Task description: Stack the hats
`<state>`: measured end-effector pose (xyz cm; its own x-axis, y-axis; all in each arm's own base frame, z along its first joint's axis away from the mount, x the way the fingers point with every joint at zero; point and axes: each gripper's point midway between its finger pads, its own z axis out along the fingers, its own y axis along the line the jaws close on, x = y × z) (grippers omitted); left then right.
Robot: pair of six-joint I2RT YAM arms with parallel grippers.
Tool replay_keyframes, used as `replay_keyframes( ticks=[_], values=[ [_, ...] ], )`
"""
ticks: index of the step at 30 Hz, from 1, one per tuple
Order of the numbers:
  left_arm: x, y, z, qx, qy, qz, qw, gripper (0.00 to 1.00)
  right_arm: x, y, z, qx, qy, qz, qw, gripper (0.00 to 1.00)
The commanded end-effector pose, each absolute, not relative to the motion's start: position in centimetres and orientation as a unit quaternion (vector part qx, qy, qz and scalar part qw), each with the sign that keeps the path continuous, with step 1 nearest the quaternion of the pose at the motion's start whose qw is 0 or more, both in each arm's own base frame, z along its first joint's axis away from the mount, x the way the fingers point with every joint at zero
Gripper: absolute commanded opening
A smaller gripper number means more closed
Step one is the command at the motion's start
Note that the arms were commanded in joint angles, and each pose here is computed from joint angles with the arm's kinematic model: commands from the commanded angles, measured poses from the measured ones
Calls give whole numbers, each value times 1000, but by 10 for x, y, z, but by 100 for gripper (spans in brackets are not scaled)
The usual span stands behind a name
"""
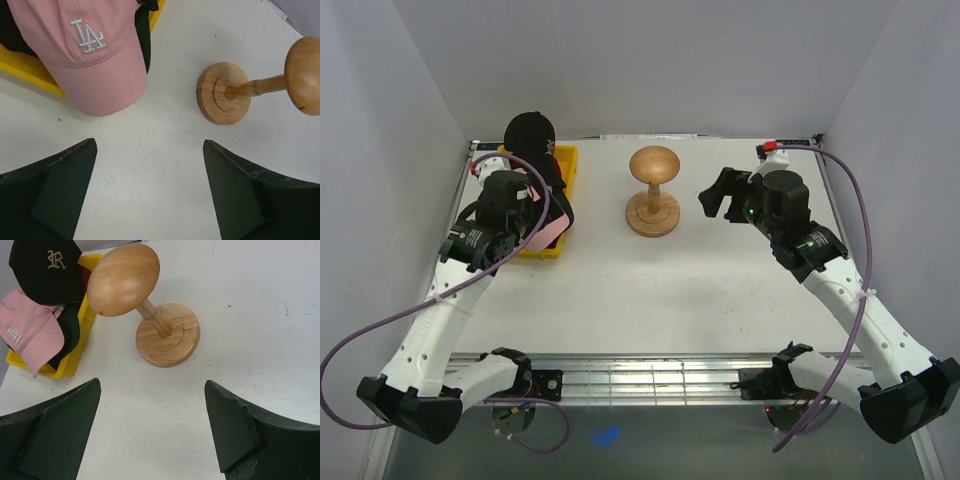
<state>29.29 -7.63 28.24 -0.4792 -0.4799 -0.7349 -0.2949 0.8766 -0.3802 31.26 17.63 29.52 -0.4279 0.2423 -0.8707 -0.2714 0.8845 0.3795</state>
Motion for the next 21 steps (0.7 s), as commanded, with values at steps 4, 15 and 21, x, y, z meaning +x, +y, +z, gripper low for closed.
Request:
replay_keyframes(
  ticks=[4, 15, 21],
  values=[
    [285, -67, 280, -260, 846, -93, 457, 98, 313, 179, 296, -22, 805, 243, 540, 89],
    [302, -61, 229, -334, 840, -127, 408, 98, 311, 212, 287, -65, 813, 301, 494, 89],
    [302, -60, 192, -357, 836, -147, 391, 98, 311, 230, 278, -87, 814, 333, 468, 91]
  ],
)
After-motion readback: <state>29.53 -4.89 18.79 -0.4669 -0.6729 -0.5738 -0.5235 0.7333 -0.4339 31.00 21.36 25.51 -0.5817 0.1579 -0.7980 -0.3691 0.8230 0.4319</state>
